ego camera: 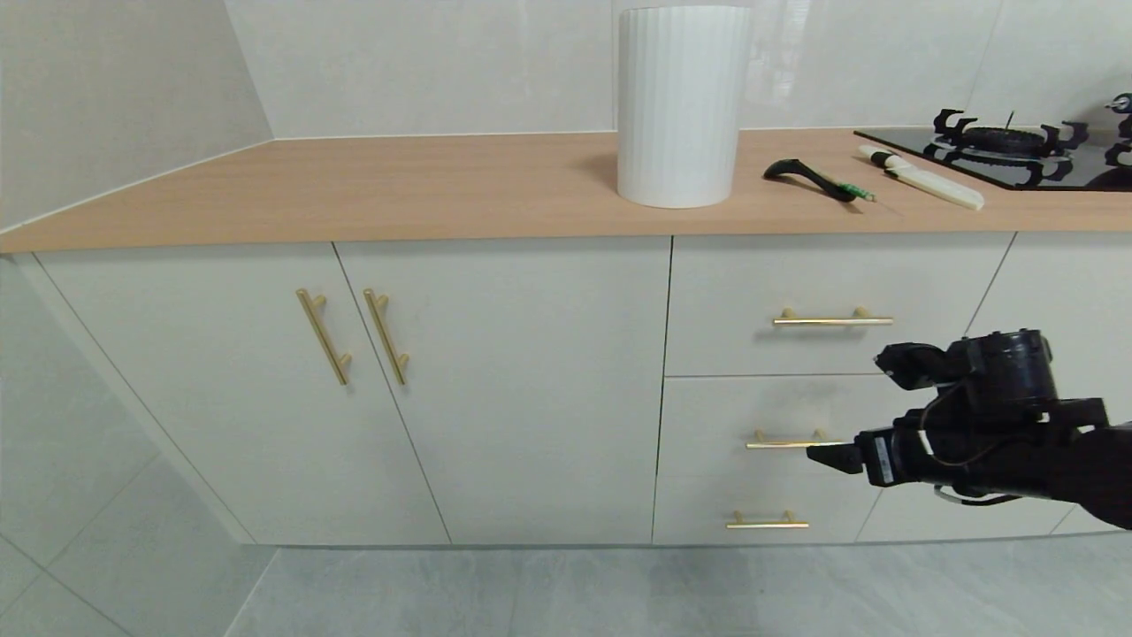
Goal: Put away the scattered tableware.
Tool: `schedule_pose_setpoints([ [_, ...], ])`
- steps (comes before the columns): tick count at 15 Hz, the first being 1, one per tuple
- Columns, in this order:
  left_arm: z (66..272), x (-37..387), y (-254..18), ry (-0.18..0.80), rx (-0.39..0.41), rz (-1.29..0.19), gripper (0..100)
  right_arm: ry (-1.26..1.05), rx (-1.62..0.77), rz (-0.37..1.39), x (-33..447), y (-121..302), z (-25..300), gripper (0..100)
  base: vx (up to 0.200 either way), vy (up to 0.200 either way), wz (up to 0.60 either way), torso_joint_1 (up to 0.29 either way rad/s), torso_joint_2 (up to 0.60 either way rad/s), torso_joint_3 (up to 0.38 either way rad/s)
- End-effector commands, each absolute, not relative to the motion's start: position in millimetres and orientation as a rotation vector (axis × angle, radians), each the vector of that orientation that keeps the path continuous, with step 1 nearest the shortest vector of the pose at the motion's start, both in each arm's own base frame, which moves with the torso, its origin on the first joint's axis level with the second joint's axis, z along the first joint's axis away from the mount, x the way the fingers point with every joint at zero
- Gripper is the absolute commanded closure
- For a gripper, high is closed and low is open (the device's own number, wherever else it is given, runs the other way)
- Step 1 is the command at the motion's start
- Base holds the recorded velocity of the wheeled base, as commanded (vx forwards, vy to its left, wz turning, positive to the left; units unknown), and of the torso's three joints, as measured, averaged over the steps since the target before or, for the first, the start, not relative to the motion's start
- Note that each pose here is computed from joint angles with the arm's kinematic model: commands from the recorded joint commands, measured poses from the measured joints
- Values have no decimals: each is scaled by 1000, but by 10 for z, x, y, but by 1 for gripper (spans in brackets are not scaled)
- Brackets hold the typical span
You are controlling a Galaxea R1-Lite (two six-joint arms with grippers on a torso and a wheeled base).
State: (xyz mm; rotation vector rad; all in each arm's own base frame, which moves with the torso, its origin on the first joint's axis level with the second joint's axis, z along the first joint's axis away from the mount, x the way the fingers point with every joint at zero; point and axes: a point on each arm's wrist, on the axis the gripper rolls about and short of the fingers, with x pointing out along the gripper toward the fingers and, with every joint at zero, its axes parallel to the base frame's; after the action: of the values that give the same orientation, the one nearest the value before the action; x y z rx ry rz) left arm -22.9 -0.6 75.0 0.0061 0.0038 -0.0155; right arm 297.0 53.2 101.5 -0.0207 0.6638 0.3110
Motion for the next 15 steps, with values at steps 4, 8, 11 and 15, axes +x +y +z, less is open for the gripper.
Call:
schedule_pose_setpoints([
  [4,750,-228,-6,5,6,-15,0,718,-45,212,3539,535,380,0,0,0,0,0,0,0],
  [8,750,-228,-6,5,6,-15,0,631,-45,162,3720,484,171,0,0,0,0,0,0,0],
  [11,750,-228,-6,5,6,-15,0,606,-51,115,3827,465,81,0,0,0,0,0,0,0],
  [15,750,-228,-6,5,6,-15,0,559,-62,40,3948,427,30,0,0,0,0,0,0,0],
])
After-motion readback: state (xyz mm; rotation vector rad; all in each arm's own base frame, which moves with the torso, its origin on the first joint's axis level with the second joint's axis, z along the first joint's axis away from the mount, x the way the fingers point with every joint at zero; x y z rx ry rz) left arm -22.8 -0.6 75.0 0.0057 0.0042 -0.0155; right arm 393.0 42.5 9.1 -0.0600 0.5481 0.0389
